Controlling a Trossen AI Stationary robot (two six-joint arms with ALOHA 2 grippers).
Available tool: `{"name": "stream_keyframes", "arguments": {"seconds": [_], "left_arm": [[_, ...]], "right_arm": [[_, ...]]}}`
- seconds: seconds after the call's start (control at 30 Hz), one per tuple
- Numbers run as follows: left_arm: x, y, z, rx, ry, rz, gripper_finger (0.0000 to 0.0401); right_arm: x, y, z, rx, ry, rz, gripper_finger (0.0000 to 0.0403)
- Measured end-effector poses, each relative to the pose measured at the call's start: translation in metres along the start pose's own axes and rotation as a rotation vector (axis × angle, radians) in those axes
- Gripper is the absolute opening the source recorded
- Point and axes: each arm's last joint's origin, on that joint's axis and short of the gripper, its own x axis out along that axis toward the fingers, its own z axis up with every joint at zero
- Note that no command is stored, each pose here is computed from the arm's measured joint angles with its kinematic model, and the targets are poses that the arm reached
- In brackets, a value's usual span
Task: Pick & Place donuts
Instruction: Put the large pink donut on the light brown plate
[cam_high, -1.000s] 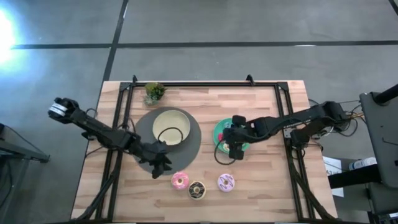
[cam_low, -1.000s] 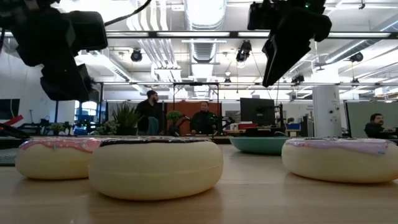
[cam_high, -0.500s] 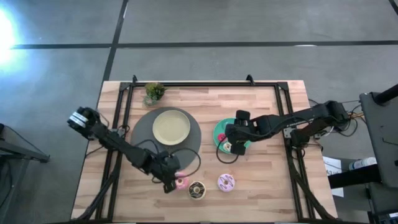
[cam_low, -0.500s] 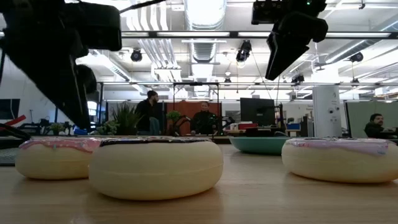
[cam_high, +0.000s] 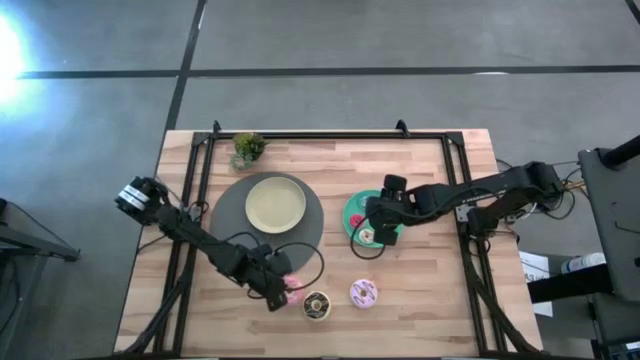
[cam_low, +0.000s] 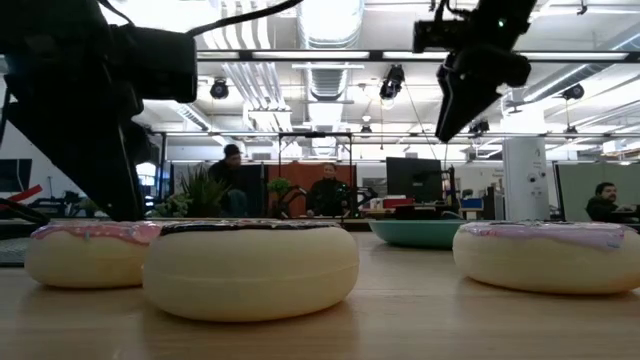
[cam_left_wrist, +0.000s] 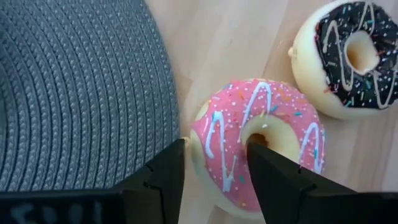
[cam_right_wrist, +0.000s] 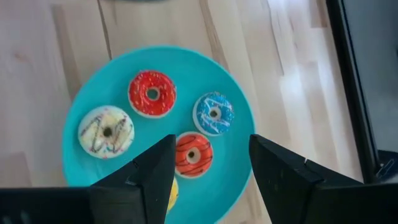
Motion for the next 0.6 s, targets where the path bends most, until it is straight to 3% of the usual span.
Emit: {"name": "stream_keyframes", "arguments": {"seconds": [0.33,0.6], "left_arm": [[0.017,0.000,-0.004,-0.019,0.028,0.010,0.0143],[0.014,0.001,0.000,-0.001,0.038,-0.002,0.0062]], "right_arm": [[0.012,-0.002,-0.007,0.009,0.018,-0.008,0.0194],[0.015,-0.007,-0.004,0.025,-0.007,-0.012,0.0194]]}}
